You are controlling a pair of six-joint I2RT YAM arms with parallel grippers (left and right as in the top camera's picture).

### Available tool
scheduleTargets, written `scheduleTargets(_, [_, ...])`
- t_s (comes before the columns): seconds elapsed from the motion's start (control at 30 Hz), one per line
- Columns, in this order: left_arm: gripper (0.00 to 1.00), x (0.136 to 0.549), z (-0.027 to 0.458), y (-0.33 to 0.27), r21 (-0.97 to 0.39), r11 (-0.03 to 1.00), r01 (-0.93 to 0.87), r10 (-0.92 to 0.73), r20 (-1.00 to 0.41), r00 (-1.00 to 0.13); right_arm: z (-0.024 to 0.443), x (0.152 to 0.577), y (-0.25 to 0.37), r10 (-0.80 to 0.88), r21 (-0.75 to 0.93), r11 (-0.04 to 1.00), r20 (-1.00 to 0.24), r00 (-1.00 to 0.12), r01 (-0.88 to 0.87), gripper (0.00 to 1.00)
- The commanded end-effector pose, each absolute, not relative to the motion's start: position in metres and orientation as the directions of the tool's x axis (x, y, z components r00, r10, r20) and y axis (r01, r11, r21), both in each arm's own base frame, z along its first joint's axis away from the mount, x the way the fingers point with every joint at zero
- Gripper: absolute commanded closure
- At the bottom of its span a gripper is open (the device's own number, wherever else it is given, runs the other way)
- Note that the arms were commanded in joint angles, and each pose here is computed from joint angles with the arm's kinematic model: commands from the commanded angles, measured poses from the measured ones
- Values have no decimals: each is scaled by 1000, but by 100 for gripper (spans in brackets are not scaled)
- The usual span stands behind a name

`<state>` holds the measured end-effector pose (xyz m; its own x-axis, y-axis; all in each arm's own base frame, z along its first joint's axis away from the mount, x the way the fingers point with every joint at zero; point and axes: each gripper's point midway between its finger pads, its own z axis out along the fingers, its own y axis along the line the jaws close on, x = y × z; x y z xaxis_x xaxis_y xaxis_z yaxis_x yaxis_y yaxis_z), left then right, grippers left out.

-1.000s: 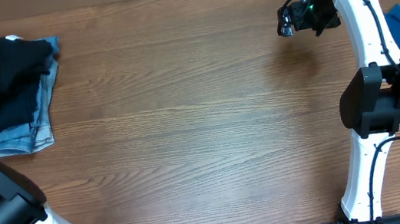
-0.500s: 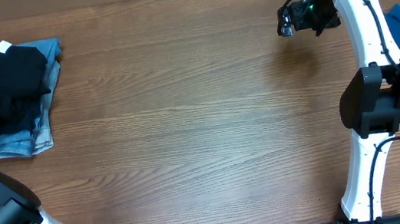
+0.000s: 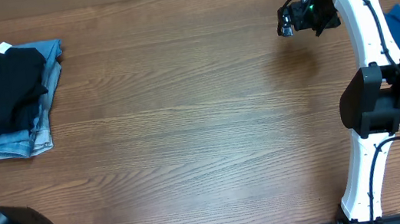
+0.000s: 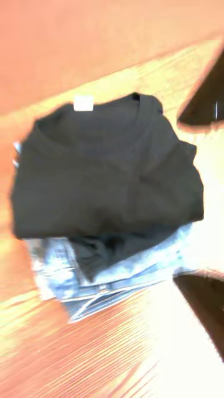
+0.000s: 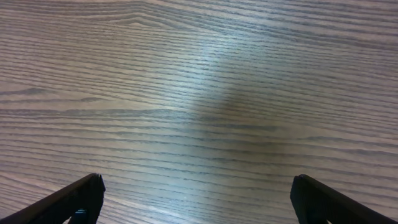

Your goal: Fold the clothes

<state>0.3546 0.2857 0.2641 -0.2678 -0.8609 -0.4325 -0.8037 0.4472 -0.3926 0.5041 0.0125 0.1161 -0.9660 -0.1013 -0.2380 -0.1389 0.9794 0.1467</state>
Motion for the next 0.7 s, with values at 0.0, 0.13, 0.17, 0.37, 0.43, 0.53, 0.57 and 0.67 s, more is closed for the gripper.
scheduleTargets(0.0, [96, 352, 268, 296, -245, 566, -787, -756, -535, -377, 123, 506, 13, -107, 136, 980, -257, -960, -146, 0])
scheduleTargets(0.13, [96, 356, 253, 314, -140, 582, -801, -711, -567, -417, 123, 506, 13, -107, 136, 980, -257, -960, -146, 0])
scheduleTargets(0.17, [96, 359, 250, 316, -132, 598, -791, -700, -567, -434, 123, 506, 13, -107, 136, 980, -257, -960, -146, 0])
scheduleTargets(0.37, [96, 384, 201, 322, -116, 648, -753, -689, -510, -515, 123, 506, 13, -107, 136, 980, -257, -960, -146, 0])
scheduleTargets(0.43, [96, 387, 176, 320, -103, 655, -749, -698, -462, -547, 123, 506, 13, -107, 136, 980, -257, -960, -146, 0])
scheduleTargets(0.53, [96, 391, 140, 316, -82, 671, -737, -703, -387, -597, 123, 506, 13, -107, 136, 980, -257, -960, -146, 0])
scheduleTargets(0.57, [96, 392, 130, 314, -76, 679, -731, -700, -367, -612, 123, 506, 13, -107, 136, 980, -257, -960, -146, 0])
scheduleTargets(0.67, [96, 389, 106, 308, -65, 681, -730, -711, -298, -637, 123, 506, 13, -107, 136, 980, -257, -960, -146, 0])
